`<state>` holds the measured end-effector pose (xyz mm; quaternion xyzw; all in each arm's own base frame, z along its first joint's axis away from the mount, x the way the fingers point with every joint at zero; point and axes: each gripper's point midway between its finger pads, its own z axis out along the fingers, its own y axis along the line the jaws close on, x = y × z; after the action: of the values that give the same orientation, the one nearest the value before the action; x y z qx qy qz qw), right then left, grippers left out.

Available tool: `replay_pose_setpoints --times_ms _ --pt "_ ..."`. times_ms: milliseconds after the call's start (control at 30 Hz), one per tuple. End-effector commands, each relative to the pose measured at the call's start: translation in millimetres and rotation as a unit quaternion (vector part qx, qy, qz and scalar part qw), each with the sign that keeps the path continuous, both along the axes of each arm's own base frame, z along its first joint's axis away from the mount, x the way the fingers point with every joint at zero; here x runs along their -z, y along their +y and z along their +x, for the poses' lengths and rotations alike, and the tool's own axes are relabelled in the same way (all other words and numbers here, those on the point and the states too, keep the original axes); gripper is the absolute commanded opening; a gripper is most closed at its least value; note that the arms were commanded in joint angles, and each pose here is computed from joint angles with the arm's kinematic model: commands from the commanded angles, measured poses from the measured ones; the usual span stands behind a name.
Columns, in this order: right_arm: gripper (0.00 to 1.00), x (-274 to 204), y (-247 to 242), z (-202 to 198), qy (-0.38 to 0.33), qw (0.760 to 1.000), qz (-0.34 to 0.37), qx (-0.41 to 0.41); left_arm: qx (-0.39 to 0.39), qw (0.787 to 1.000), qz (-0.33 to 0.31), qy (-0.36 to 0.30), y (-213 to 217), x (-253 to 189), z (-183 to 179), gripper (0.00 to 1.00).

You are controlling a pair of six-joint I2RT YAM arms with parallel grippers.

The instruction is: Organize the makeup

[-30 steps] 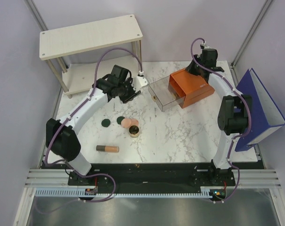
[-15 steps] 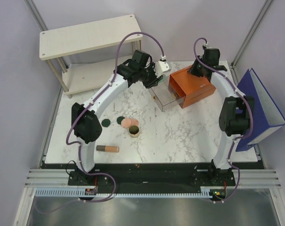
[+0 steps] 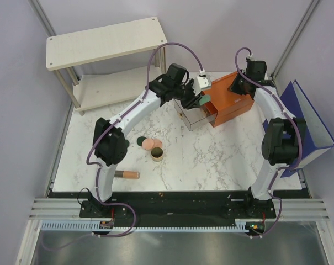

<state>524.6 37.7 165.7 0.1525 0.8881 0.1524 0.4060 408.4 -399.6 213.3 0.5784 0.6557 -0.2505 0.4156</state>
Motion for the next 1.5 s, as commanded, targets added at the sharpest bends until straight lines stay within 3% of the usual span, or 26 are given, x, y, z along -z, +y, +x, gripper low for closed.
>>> replay_pose_setpoints --times_ms 0,167,400,667,733,833,1000,1133,1200,1233,1267,1333,1367,1467 --pt "0.0 47.3 -22.1 -38.4 0.095 0.995 -0.038 0.019 0.019 0.998 -0.051 -0.004 -18.7 -20.2 0.6 0.02" --pt "0.0 52.3 -26.2 -43.4 0.104 0.993 -0.044 0.021 0.016 0.999 -0.036 0.009 -18.2 -0.7 0.3 0.13" --pt "0.0 58.1 -28.6 -46.9 0.112 0.993 -0.044 0.021 0.013 0.999 -0.019 0.022 -17.1 22.3 0.9 0.39" --pt "0.0 61.6 -30.9 -48.8 0.118 0.992 -0.04 0.02 0.01 1.0 0.0 0.028 -14.0 42.9 2.3 0.54" --pt "0.0 62.9 -30.2 -49.5 0.12 0.992 -0.038 0.02 0.011 0.999 -0.002 0.032 -14.9 43.6 2.0 0.63" --pt "0.0 64.2 -30.0 -49.6 0.122 0.992 -0.036 0.018 0.009 1.0 -0.006 0.028 -17.4 39.1 3.9 0.74" --pt "0.0 68.5 -29.5 -50.6 0.127 0.991 -0.032 0.015 -0.006 0.999 -0.025 -0.027 -18.0 -9.9 13.3 0.76" --pt "0.0 71.0 -28.8 -51.5 0.13 0.991 -0.032 0.014 -0.032 0.993 0.011 -0.115 14.4 -48.4 15.4 0.77" --pt "0.0 69.3 -29.4 -50.6 0.128 0.991 -0.034 0.014 -0.009 0.988 0.065 -0.142 35.9 -26.2 5.0 0.82" --pt "0.0 69.7 -30.2 -50.1 0.129 0.991 -0.034 0.015 -0.009 0.983 0.075 -0.167 51.4 -42.0 -4.3 0.84" --pt "0.0 67.3 -30.3 -48.1 0.126 0.991 -0.034 0.015 0.002 0.983 0.116 -0.145 68.3 -10.2 -18.0 0.86" --pt "0.0 70.1 -30.3 -47.7 0.13 0.991 -0.034 0.015 0.01 0.974 0.157 -0.163 96.1 -8.2 -33.5 0.86" --pt "0.0 70.9 -30.5 -48.1 0.131 0.991 -0.033 0.014 0.018 0.972 0.194 -0.129 117.4 21.8 -49.6 0.86" --pt "0.0 73.5 -29.6 -49.5 0.134 0.99 -0.031 0.013 0.019 0.965 0.244 -0.091 161.0 49.9 -81.1 0.86"
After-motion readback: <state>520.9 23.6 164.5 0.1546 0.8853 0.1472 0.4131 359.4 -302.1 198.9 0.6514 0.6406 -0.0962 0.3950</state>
